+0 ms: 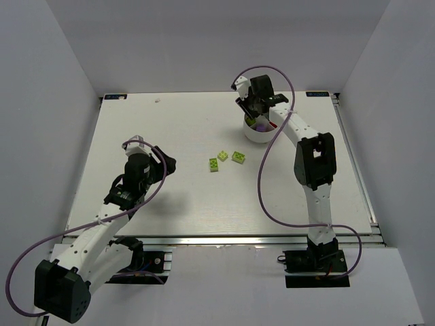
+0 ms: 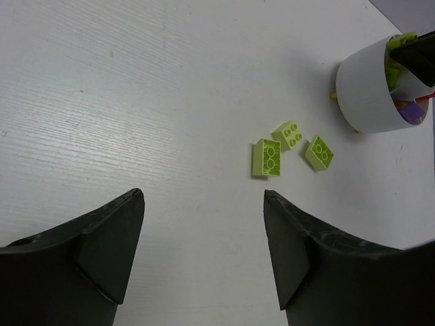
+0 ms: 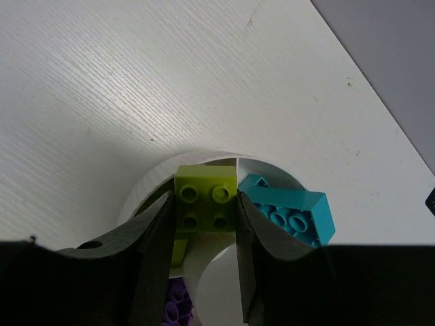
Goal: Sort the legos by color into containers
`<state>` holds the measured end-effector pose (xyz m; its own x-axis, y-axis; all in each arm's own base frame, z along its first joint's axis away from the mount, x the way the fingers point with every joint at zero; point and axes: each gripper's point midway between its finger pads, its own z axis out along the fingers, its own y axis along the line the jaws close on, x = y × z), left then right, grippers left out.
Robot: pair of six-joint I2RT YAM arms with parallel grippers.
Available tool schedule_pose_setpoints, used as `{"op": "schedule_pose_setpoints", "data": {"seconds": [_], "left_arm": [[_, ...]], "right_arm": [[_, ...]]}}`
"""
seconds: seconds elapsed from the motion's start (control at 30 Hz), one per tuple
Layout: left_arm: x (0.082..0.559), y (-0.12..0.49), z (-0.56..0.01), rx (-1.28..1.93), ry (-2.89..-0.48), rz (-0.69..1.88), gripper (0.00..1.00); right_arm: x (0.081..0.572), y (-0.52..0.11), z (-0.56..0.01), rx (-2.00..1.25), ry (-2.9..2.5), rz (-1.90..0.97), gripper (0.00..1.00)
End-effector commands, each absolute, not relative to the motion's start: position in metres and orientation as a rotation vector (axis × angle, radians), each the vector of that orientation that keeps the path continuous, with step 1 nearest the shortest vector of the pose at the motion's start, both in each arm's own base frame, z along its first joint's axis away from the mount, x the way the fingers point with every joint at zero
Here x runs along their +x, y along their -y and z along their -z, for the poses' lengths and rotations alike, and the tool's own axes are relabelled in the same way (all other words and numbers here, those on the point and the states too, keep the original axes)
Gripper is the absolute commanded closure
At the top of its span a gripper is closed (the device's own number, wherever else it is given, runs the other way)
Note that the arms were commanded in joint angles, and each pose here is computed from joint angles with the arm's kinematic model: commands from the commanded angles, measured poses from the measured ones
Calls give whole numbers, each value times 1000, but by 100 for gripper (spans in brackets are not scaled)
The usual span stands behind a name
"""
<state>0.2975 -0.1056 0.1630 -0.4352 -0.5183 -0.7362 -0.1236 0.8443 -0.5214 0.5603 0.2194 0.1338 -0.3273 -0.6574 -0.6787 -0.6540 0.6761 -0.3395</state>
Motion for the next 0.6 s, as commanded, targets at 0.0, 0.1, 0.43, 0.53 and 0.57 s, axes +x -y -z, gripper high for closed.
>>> {"op": "schedule_pose_setpoints", "data": {"seconds": [0.0, 0.1, 0.43, 0.53, 0.57], "left_arm": [[299, 108, -165, -470, -1982, 508, 20], [299, 108, -165, -469, -1981, 508, 20], [299, 109, -166, -466, -1981, 513, 20], [299, 110, -167, -465, -1981, 518, 20], [299, 110, -167, -465, -1981, 518, 20]], "right_arm": [[563, -217, -159, -985, -1993, 6, 84], [562, -213, -158, -981, -2001, 12, 82], [559, -211, -161, -966, -2002, 2, 50], [559, -211, -170, -954, -1987, 1, 48], [559, -211, -172, -951, -1985, 0, 48]]}}
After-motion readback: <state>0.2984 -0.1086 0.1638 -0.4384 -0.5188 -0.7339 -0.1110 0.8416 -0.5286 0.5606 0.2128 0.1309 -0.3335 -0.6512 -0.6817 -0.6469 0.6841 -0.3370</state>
